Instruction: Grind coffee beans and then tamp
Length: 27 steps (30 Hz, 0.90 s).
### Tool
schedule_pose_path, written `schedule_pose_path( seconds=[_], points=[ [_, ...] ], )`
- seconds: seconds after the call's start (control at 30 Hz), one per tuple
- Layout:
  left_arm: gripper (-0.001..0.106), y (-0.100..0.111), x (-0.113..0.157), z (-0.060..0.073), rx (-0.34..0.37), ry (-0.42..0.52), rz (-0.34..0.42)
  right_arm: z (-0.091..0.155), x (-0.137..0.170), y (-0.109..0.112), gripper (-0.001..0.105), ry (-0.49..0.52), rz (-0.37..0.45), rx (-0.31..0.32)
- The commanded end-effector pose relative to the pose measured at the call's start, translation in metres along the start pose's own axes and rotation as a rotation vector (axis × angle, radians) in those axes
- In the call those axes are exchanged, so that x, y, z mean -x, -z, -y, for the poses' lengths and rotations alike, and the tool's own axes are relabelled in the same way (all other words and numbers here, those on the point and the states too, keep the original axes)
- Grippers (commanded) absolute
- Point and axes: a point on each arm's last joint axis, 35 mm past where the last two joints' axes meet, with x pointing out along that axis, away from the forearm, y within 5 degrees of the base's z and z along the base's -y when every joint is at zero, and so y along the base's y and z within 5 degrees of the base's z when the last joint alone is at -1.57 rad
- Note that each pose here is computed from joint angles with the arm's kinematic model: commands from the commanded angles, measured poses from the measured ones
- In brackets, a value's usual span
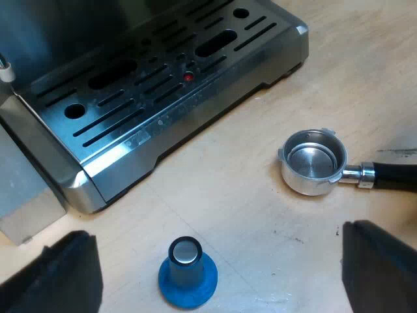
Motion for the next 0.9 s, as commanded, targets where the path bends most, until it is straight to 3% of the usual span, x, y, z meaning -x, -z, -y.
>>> schedule_pose_path(
  seconds=[0.03,0.3,0.43,0.7,0.9],
  points=[
    [0.076,-0.003,-0.004,0.0,0.013,-0.015,-0.02,-0.002,-0.005,-0.006,0.069,0.015,0.048,-0.003],
    [0.076,-0.01,-0.03,-0.002,0.001,-0.053,-0.146,-0.009,-0.028,0.002,0.07,0.126,-0.016,0.03],
    [0.076,-0.01,-0.051,-0.008,-0.052,-0.146,-0.195,-0.01,-0.03,0.003,0.07,0.133,-0.025,0.033],
    [0.076,-0.014,-0.084,-0.01,-0.046,-0.144,-0.291,-0.01,-0.03,0.003,0.07,0.133,-0.024,0.03],
    [0.076,-0.012,-0.114,-0.013,-0.034,-0.115,-0.417,-0.01,-0.03,0.003,0.07,0.133,-0.024,0.03]
  ],
)
